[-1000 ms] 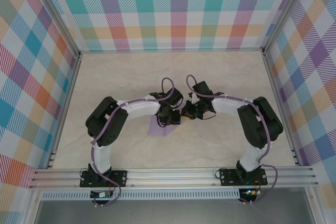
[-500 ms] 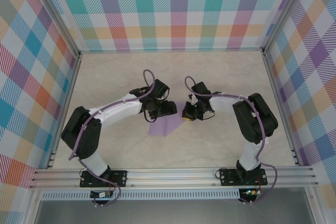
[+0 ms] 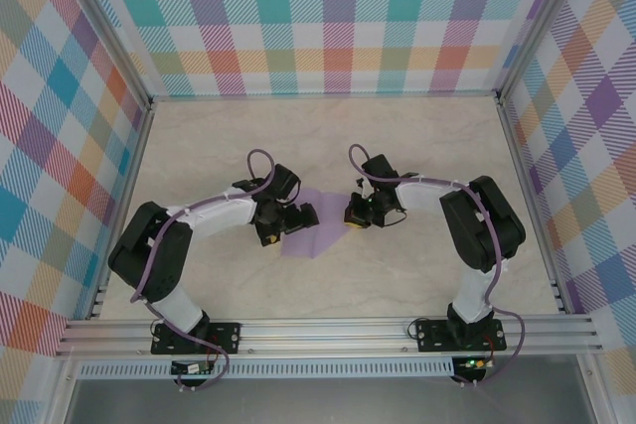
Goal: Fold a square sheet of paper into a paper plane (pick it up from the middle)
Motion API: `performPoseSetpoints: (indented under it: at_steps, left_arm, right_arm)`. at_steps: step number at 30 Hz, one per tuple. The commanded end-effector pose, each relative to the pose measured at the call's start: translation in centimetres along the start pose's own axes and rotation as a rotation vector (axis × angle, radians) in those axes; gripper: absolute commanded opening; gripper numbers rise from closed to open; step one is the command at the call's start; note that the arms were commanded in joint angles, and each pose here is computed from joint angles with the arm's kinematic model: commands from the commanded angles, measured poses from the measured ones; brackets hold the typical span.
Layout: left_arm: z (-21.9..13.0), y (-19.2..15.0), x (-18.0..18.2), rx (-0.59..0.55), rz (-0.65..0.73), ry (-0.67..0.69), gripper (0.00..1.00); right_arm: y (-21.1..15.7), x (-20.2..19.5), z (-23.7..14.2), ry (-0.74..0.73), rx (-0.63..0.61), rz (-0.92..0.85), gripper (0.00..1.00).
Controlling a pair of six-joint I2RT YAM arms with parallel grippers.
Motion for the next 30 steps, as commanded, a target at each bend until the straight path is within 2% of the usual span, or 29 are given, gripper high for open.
performPoseSetpoints:
  at_steps: [1,7,15,30]
  left_arm:
    - [0.6,0.3,-0.7,0.031,0.018,-0.044,1.0]
    - [0.7,0.5,-2.2,0.047,0.077,-0.134,0.96]
    - [0.3,0.8,-4.4,0.049,0.148,-0.272,0.8]
    - [-0.9,0.8,-7.6,0.044,0.228,-0.549,0.61]
  right_arm:
    - [0.0,-0.7,0.6,-0.048,0.012,0.009,0.06]
    - [0.0,-0.7,0.7,-0.05,0.015,0.01,0.06]
    - [0.0,-0.8,0.7,-0.053,0.013,0.011,0.06]
    - [-0.1,0.2,-0.4,0.01,-0.014,0.002,0.06]
Point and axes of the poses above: each hand's point on the last joint's axis, 136 mm out from that joint toward the fingers, its own z axis out along the fingers, its own x axis along the line the jaws close on, y = z × x, the point moved 8 cm from there along -z, back along the fingers, and after that the axes turned 9 degrees about z, right-handed, at the moved point
